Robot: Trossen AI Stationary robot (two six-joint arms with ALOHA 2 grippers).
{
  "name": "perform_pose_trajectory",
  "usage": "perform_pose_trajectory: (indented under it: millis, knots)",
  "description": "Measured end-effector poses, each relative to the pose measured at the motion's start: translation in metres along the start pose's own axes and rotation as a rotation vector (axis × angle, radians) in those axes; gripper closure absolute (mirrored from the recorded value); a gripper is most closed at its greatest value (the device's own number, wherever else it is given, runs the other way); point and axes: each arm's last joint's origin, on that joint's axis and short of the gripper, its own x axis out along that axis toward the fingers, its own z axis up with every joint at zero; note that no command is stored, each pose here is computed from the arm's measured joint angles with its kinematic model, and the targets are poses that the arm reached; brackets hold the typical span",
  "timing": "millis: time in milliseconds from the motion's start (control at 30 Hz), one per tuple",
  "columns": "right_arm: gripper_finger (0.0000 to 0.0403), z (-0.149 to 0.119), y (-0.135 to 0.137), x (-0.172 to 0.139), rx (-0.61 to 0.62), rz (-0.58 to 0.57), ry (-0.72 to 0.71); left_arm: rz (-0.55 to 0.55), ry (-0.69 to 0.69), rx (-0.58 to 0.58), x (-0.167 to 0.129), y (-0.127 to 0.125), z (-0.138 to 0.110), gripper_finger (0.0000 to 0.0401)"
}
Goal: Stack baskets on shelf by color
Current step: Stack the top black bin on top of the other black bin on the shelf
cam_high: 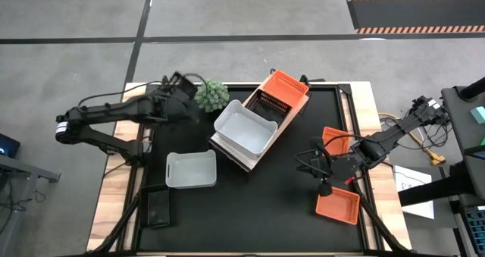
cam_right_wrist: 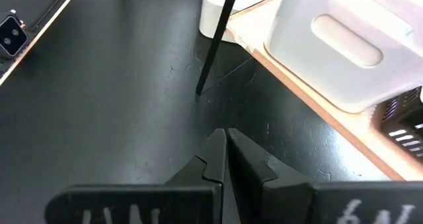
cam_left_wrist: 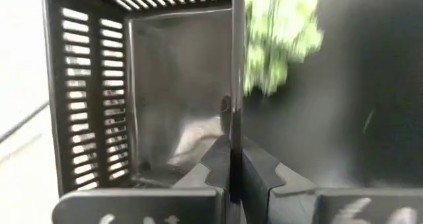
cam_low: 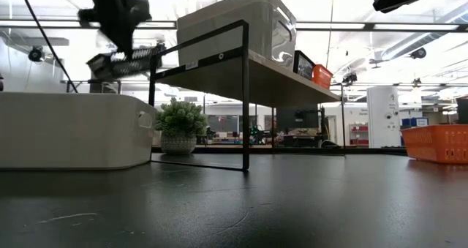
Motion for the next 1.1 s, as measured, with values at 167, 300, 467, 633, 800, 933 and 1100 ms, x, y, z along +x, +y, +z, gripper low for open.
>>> perform_pose_trajectory:
  millis: [167,300,467,633,800,933,1100]
  knots:
    - [0.0394,0.000,0.000,0.000,0.000,0.000,0.000,-0.051,-0.154,0.017,-0.036,0.010,0.033,0.0401]
    - [0.0394,0.000,0.000,0.000,0.030,0.000,0.000,-0.134,-0.292,0.097,-0.068,0.016,0.053,0.0401]
    - [0.0391,0.002,0.000,0.000,0.089,0.003,-0.021,-0.422,-0.503,0.264,-0.115,0.012,0.072,0.0401]
    - [0.0359,0.004,0.000,-0.001,0.085,0.011,-0.038,-0.696,-0.727,0.494,-0.151,-0.011,0.073,0.0401]
    - [0.0301,0.025,-0.003,-0.020,0.064,0.112,-0.097,-0.817,-0.819,0.645,-0.175,-0.033,0.058,0.0401]
    - [0.0259,0.057,-0.012,-0.050,0.065,0.183,-0.191,-0.895,-0.829,0.705,-0.188,-0.055,0.046,0.0401]
    - [0.0225,0.100,-0.026,-0.091,0.017,0.186,-0.304,-0.965,-0.851,0.681,-0.194,-0.096,0.040,0.0401]
